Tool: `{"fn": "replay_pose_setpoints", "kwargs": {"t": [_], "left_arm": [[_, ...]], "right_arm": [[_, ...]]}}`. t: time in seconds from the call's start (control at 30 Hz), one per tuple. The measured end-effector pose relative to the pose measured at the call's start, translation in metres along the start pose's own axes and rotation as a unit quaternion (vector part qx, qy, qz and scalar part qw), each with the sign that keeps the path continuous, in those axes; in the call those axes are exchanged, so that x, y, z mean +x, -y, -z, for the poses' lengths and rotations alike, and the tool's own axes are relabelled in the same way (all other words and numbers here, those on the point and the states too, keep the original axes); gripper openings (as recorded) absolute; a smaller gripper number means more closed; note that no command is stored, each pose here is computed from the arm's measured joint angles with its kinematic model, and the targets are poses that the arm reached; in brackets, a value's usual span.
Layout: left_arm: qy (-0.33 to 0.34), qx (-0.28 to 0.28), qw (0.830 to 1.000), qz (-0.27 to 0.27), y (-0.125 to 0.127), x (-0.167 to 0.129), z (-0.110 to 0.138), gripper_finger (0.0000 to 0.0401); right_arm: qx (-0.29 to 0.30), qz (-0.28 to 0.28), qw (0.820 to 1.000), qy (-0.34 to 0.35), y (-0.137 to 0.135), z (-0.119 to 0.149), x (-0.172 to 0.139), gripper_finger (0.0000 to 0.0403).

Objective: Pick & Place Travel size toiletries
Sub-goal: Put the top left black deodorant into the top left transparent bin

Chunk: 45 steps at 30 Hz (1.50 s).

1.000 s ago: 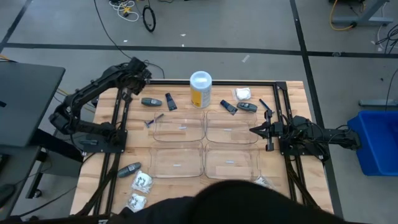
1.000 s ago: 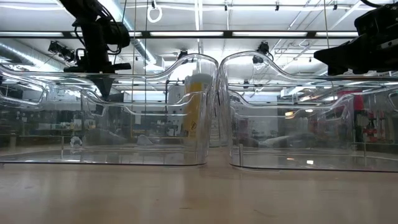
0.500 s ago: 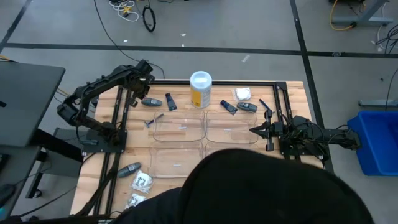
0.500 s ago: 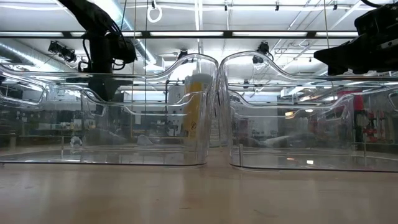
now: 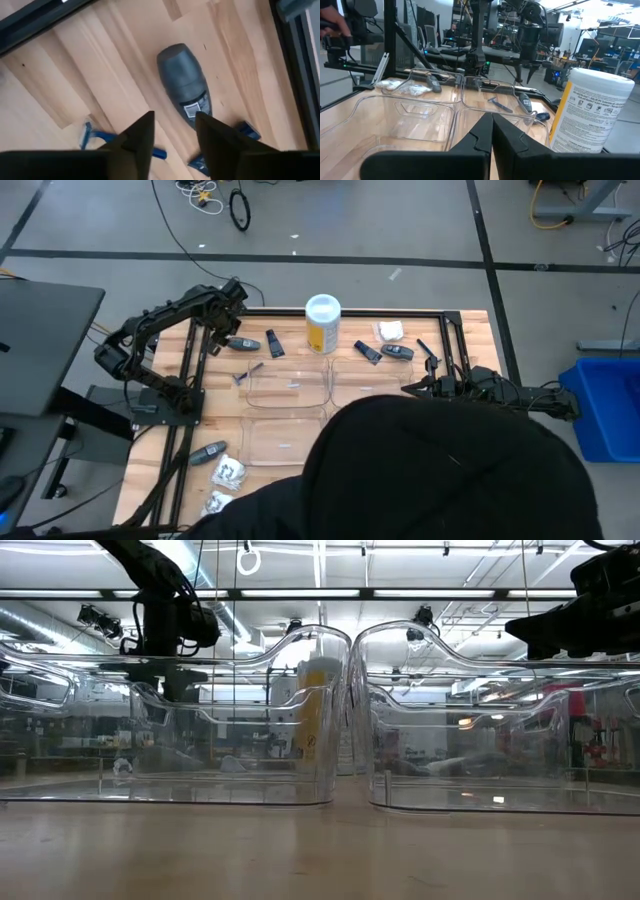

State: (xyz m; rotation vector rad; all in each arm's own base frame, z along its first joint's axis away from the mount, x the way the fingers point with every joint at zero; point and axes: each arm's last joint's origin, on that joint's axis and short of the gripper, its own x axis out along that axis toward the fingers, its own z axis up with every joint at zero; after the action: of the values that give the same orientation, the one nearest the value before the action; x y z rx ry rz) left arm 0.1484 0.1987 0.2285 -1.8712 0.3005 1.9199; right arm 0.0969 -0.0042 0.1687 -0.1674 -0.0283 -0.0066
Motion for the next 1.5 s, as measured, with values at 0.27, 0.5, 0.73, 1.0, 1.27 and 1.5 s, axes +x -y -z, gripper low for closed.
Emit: {"fn": "replay_pose_setpoints", "kwargs": {"t": [0.27,0.5,0.73,1.0,1.27,1.5], "left_arm": [[0.009,-0.036,0.999,0.001,0.0,0.0,-0.001,0.0242],[0.013,-0.047,0.999,0.002,0.0,0.0,-0.001,0.029],[0.016,-0.06,0.998,0.003,0.0,0.0,-0.001,0.0299],[0.021,-0.068,0.997,-0.002,0.008,0.013,0.001,0.0298],[0.014,-0.075,0.997,0.0,0.019,0.03,0.005,0.0297],[0.015,-0.076,0.997,-0.007,0.02,0.033,0.005,0.0297]], "right_arm": [[0.0,0.0,1.0,0.0,0.0,0.0,0.0,0.0012],[0.0,0.0,1.0,0.0,0.0,0.0,0.0,0.0012],[0.0,0.0,1.0,0.0,0.0,0.0,0.0,0.0012],[0.0,0.0,1.0,0.0,0.0,0.0,0.0,0.0012],[0.0,0.0,1.0,0.0,0.0,0.0,0.0,0.0012],[0.0,0.0,1.0,0.0,0.0,0.0,0.0,0.0012]]}}
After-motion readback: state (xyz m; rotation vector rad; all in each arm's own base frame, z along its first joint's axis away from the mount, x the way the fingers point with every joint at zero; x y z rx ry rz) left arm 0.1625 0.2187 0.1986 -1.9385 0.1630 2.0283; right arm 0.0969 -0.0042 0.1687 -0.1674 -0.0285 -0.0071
